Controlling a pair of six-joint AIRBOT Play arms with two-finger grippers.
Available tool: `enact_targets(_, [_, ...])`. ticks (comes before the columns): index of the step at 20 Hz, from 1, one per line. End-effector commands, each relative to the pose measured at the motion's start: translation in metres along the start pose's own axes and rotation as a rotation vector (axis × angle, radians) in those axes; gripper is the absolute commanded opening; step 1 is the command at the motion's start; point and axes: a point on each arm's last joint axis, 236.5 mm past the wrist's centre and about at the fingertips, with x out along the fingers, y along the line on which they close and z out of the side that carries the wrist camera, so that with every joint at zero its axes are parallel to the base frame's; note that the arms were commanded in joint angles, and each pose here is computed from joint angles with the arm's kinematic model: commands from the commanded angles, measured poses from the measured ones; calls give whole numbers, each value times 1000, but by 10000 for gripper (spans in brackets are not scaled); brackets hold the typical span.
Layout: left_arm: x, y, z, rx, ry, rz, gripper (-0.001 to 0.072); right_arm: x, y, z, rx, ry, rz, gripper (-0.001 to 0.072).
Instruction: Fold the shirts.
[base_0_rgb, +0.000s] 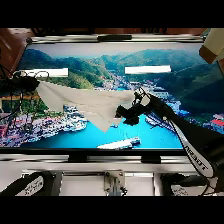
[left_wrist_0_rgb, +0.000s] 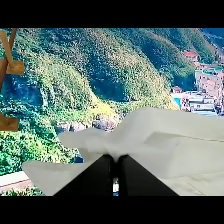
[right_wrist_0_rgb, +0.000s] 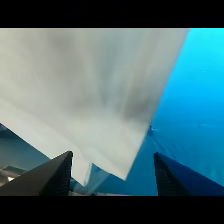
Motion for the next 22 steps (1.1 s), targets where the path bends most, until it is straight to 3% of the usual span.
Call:
enact_targets(1, [0,0,0,0,1,0,36,11,11,9,56,-28,56,629])
enact_targets(5, [0,0,0,0,1,0,37,15,7,8,60,-19,46,613])
enact_targets(8, [0,0,0,0,1,0,37,17,4,8,83,-16,35,171])
enact_targets(9, [0,0,0,1,1,0,36,17,4,7,85,-11,35,64])
enact_targets(16, [-16,-1,20,56,-55,8,36,-69,20,8,-165,-119,35,64])
enact_targets(19, [-79,-20,84,113,-248,13,36,-177,63,28,-430,-378,137,64])
enact_targets(22, [-204,-67,159,220,-557,9,36,-339,119,22,-690,-780,214,63])
